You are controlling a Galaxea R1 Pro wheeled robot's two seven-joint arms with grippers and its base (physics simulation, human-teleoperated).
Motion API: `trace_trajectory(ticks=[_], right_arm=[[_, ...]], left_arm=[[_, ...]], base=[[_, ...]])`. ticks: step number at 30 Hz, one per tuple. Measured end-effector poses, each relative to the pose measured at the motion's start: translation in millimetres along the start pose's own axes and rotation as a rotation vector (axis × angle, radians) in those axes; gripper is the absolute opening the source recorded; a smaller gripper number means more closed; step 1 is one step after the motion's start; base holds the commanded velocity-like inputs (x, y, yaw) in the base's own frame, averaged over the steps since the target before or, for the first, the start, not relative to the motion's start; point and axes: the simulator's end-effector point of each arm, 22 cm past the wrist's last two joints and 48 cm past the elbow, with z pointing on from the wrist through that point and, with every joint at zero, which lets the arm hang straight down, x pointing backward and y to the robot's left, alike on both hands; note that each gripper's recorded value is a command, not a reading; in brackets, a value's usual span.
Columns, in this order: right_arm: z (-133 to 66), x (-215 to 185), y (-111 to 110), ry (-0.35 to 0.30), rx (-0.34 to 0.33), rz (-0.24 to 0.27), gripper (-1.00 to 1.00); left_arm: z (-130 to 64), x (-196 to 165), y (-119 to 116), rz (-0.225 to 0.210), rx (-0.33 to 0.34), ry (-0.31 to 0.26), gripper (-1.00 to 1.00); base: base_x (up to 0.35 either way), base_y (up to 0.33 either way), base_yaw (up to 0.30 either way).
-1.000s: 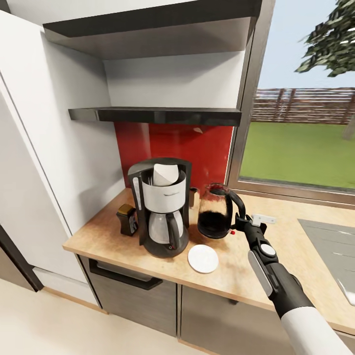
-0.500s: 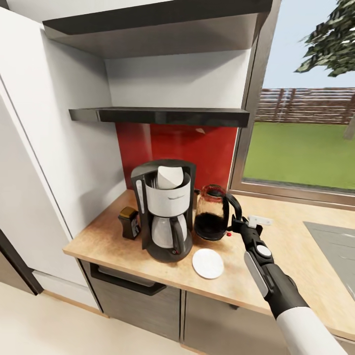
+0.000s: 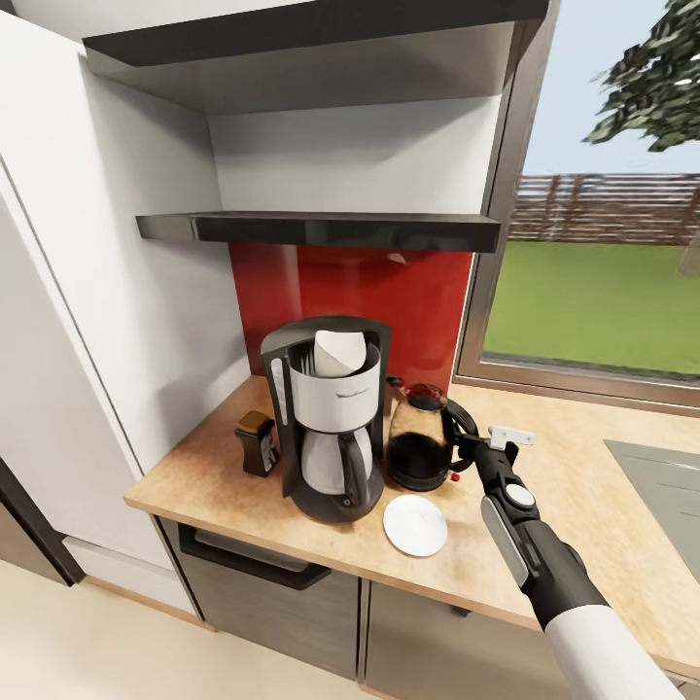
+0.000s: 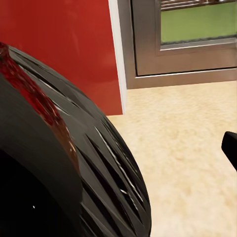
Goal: Set up a coffee station on the kitchen countertop: keep the coffee maker on the countertop, move the bottle of coffee from the kitchen shelf to the counter next to the coffee maker, place a paper coffee filter on top of the coffee maker, put the saucer next to the coffee maker with the coffee cup on the saucer, and place the electric kettle next to the coffee maker.
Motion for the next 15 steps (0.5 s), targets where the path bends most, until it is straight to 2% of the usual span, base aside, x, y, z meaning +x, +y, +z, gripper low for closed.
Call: trace_trajectory(ticks=[7,15], right_arm=[[0.0,0.0,-0.1,0.0,0.001,0.0,1.0],[0.6,0.9,-0.6,0.001,0.002,-0.001,1.0]], left_arm=[[0.0,-0.3,0.0,0.0,0.0,-0.001,1.0],[0.1,-0.1,-1.1,0.001,0.001,0.0,1.0]], base=[[-0.015,0.0,0.0],[-0.295,0.0,0.0]])
